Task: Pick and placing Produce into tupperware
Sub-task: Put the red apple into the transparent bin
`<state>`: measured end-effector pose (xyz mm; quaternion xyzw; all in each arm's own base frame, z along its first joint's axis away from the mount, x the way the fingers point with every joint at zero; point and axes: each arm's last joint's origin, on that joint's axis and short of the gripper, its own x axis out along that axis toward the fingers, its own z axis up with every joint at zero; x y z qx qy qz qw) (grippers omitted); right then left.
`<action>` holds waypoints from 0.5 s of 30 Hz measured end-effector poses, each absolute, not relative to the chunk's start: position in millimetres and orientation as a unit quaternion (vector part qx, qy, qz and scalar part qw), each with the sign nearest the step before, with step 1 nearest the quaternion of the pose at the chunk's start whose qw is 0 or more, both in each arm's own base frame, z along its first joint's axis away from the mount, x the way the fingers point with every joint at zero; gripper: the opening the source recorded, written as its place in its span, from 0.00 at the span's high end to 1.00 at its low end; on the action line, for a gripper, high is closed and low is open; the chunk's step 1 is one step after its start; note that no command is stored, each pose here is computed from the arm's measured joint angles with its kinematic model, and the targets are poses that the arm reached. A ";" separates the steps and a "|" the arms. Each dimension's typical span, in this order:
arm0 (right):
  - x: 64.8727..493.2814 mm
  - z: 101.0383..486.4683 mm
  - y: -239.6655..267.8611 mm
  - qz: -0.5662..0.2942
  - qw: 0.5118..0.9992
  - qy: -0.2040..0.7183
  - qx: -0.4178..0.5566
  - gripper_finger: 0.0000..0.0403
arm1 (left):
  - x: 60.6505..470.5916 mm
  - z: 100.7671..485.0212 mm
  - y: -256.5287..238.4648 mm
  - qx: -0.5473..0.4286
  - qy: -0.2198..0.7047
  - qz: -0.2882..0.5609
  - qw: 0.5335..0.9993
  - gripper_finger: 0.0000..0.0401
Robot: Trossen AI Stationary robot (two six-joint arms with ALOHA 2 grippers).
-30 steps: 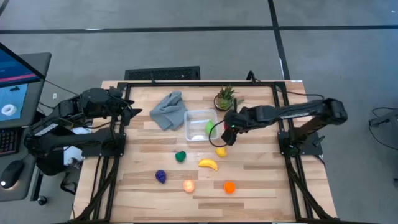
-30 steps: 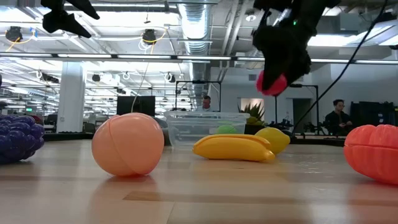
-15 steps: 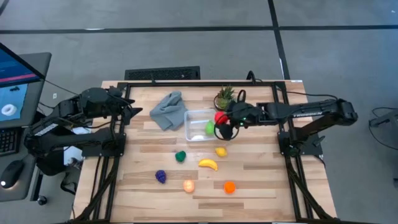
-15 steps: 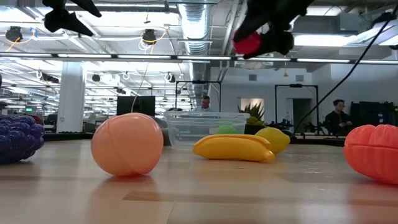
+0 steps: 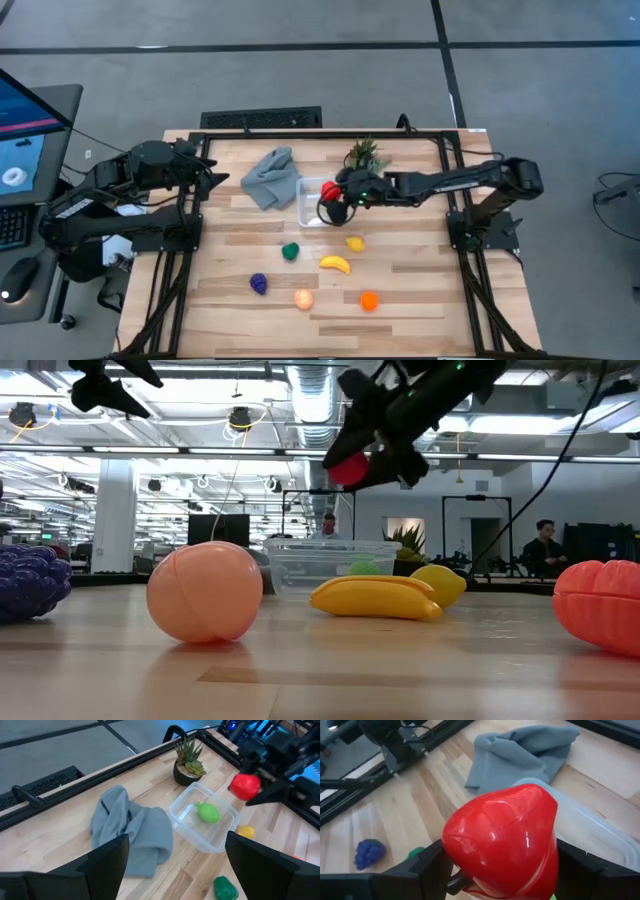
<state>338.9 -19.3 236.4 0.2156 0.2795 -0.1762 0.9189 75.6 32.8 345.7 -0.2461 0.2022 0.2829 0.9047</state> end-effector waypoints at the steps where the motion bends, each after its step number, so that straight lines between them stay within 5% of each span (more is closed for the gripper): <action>1: 341.6 233.3 -21.3 -0.173 0.919 0.279 0.219 0.27 | 75.6 345.7 32.7 -0.246 0.202 0.283 0.905 0.21; 15: 363.5 197.5 -33.1 -0.155 0.912 0.288 0.246 0.27 | 75.6 345.8 32.8 -0.245 0.202 0.284 0.905 0.21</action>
